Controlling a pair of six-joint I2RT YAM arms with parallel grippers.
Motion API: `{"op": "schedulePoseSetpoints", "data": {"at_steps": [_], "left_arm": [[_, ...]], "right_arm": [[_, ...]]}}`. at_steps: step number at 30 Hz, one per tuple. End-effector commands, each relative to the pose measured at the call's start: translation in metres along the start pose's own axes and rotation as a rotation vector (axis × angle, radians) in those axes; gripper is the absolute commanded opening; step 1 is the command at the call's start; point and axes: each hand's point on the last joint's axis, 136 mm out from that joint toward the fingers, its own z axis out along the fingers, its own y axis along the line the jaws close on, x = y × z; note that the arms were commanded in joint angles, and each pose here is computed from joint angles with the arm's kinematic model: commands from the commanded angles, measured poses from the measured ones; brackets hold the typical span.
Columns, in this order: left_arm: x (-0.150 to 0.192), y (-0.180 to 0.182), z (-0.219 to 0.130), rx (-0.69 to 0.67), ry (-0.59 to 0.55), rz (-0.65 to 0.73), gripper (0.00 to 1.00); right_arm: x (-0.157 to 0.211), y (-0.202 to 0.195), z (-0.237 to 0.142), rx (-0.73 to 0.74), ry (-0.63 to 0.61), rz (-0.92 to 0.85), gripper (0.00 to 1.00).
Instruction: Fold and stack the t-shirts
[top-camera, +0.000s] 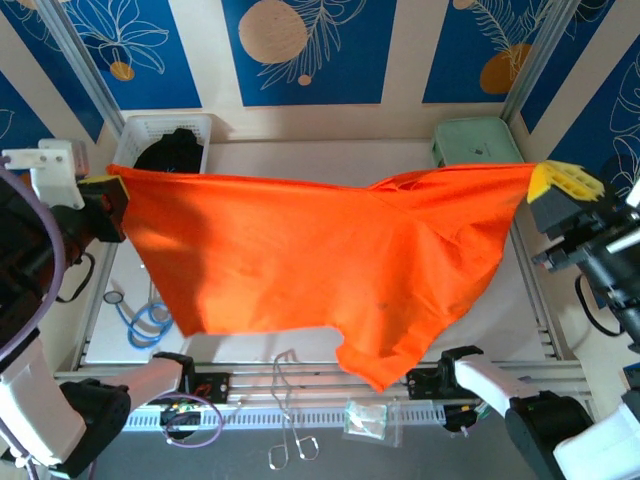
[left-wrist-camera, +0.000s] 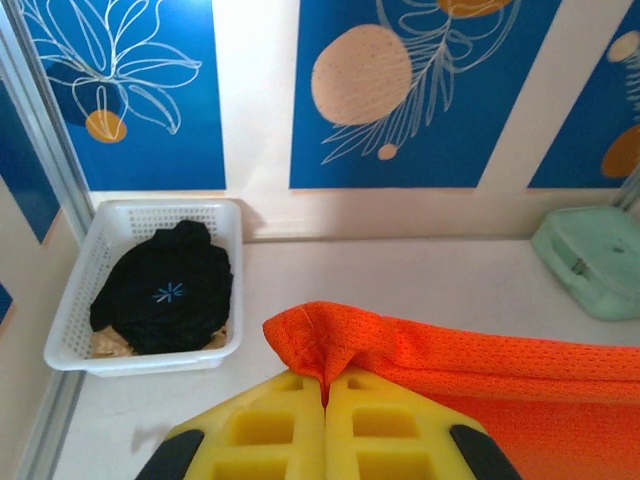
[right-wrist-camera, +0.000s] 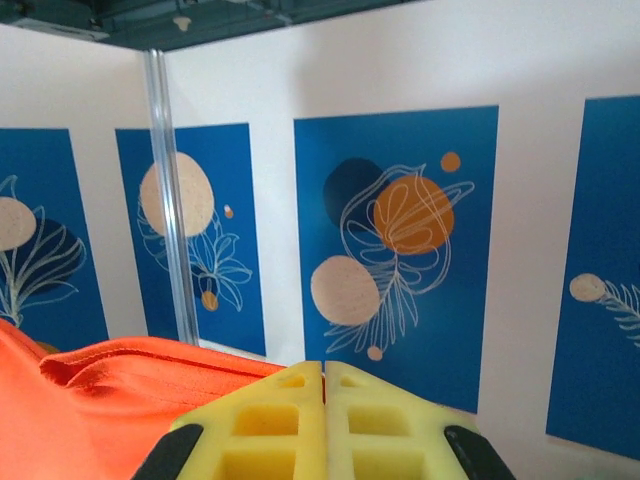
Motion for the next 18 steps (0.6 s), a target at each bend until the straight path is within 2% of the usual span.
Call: {"op": "schedulePoseSetpoints", "data": {"at_steps": [1, 7, 13, 18], "left_arm": [[0.005, 0.018, 0.033, -0.111, 0.070, 0.059, 0.00], [0.029, 0.028, 0.109, -0.168, 0.165, 0.089, 0.00], [0.083, 0.030, 0.220, -0.172, 0.270, 0.069, 0.00], [0.136, 0.031, 0.324, -0.167, 0.373, 0.052, 0.00]], "right_arm": [[0.017, -0.022, 0.035, 0.065, 0.070, -0.012, 0.00], [0.086, -0.061, 0.111, 0.127, 0.249, -0.010, 0.00], [0.197, -0.118, 0.192, 0.191, 0.474, 0.047, 0.00], [0.293, -0.182, 0.252, 0.286, 0.626, 0.063, 0.00]]}}
